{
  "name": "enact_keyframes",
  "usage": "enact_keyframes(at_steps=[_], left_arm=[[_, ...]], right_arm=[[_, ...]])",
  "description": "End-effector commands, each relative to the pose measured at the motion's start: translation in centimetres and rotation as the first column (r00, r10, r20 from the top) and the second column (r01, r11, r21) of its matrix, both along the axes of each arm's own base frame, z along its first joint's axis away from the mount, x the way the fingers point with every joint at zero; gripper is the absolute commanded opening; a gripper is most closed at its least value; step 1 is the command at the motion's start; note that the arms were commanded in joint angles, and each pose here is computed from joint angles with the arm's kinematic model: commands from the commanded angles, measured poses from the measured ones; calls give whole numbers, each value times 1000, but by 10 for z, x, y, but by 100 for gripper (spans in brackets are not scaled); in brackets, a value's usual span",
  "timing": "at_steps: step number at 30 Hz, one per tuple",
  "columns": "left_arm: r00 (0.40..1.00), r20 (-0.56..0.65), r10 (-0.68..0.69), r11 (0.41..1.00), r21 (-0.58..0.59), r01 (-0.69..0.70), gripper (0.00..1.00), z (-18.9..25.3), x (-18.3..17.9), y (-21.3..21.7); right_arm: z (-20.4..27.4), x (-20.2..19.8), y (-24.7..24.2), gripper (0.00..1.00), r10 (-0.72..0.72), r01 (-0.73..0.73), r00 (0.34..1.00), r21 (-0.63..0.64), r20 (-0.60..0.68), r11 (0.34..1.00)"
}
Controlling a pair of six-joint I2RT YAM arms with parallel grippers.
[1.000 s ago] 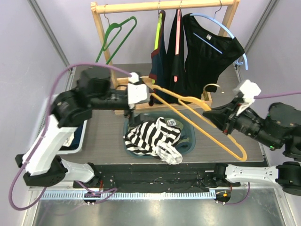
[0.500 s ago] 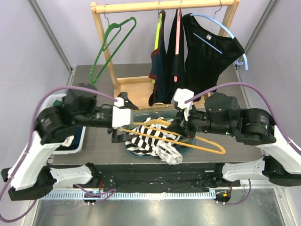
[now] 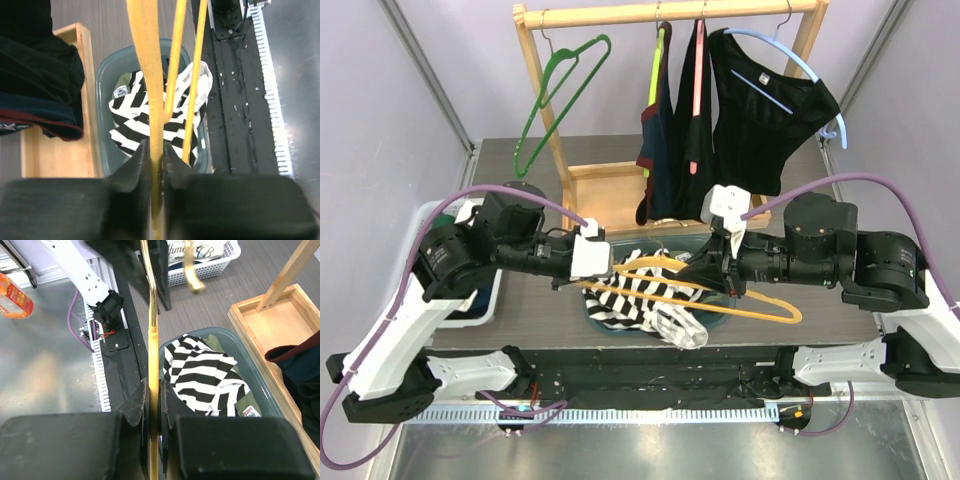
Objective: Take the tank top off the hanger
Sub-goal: Place the hanger at the clothesline.
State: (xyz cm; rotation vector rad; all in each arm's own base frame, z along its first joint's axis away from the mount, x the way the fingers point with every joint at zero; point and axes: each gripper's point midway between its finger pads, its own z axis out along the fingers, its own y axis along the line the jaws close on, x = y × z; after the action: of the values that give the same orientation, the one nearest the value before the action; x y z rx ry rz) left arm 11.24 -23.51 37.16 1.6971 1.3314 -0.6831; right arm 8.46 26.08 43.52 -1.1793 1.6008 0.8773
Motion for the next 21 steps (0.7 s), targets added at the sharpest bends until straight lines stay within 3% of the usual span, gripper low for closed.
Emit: enact_keyframes(at_steps=[1,5,8,9,12,18,21], left_arm=[[1000,11,-22,999,-43,23,0,17,-6,1],[1000,19,-5,998,-66,7,0,26,-3,2],[998,40,38,995,-94,-34,0,39,2,6],[996,65,55,991,-122,-47,0,52,3,10],[991,96,90,984,-162,-74,0,72,-1,25],[968,146,204,931,-335,-146,0,123,-25,65],[954,147,263,905,-381,-191,0,130,-35,83]], right_arm=[[23,4,-3,1,-22,17,998,94,52,995],[20,12,-6,3,-73,66,995,104,61,992],[22,31,-15,21,-198,188,977,121,77,975],[23,41,-21,36,-263,252,961,126,83,959],[33,56,-37,53,-376,356,922,179,95,917],[65,69,-80,61,-540,491,838,322,80,809],[87,72,-114,64,-631,565,776,440,6,698]])
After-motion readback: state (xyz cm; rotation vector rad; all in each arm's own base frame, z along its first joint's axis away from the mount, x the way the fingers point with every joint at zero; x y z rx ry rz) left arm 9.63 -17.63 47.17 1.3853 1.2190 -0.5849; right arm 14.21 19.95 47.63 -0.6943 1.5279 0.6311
